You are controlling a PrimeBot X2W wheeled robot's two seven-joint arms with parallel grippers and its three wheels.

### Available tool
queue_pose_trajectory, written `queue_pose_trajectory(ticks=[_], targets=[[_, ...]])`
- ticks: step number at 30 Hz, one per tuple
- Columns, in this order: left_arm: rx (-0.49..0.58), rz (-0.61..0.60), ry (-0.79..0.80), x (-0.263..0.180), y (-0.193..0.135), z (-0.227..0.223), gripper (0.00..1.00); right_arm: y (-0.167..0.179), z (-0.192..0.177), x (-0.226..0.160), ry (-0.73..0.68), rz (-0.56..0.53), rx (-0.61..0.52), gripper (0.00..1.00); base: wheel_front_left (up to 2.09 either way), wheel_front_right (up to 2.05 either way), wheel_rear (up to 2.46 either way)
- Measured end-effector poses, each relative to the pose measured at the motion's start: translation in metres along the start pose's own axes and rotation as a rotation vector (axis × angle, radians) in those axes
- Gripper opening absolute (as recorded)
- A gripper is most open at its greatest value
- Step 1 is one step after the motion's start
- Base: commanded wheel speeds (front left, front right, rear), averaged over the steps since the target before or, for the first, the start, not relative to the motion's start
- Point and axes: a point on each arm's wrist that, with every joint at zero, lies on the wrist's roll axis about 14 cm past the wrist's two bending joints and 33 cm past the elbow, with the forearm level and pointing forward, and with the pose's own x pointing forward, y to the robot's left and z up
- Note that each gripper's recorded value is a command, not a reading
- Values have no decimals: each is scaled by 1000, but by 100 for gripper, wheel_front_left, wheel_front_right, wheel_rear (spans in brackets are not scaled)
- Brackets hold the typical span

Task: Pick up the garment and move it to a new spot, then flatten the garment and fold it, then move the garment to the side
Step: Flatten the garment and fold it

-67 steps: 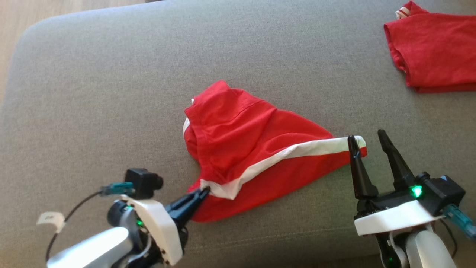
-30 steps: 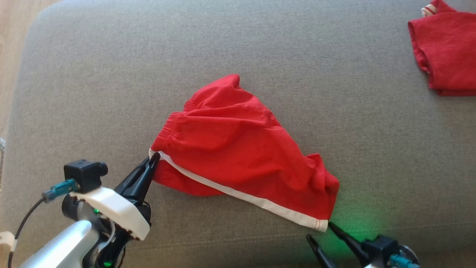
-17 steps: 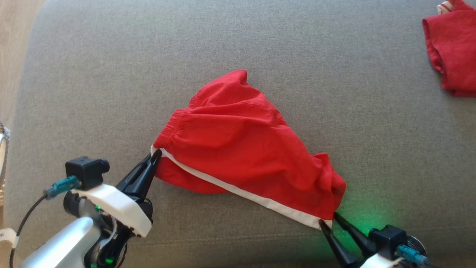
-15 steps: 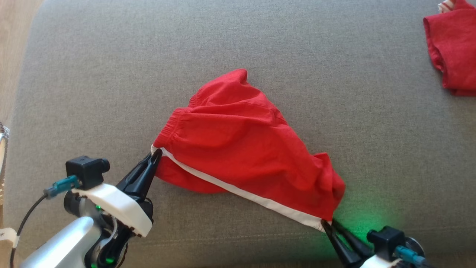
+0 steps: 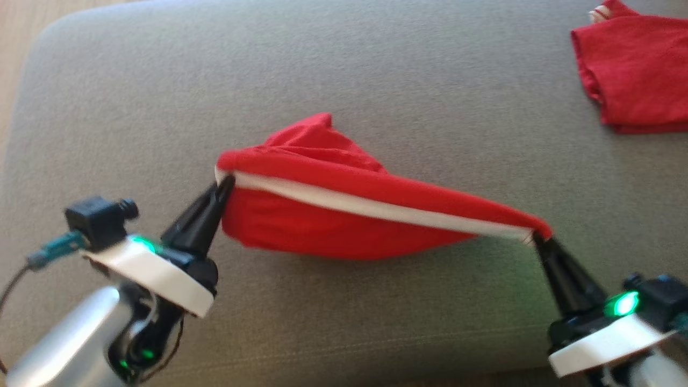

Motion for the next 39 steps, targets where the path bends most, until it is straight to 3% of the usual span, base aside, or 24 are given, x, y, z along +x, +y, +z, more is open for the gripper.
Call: queue_pose_trajectory(ticks=[4,9,16,22,26,28,33,39], targets=[[28,-112,-130,21,-24,49,0,-15,39,5,-95,3,-36,0,0,0,0],[156,-262,-271,64,-59,133,0,-25,135,56,-279,53,-107,0,0,0,0],[422,-274,-407,138,-66,215,0,-16,238,144,-416,106,-320,0,0,0,0],[606,-293,-559,180,-77,252,0,-24,283,191,-526,76,-403,0,0,0,0],[598,-293,-637,182,-71,254,0,-35,268,208,-518,65,-379,0,0,0,0],[581,-302,-549,184,-59,212,0,-34,244,212,-475,80,-369,0,0,0,0],[459,-321,-174,151,-29,63,0,-43,135,190,-223,102,-267,0,0,0,0],[362,-308,18,93,-23,-10,0,-62,39,130,66,59,-86,0,0,0,0]])
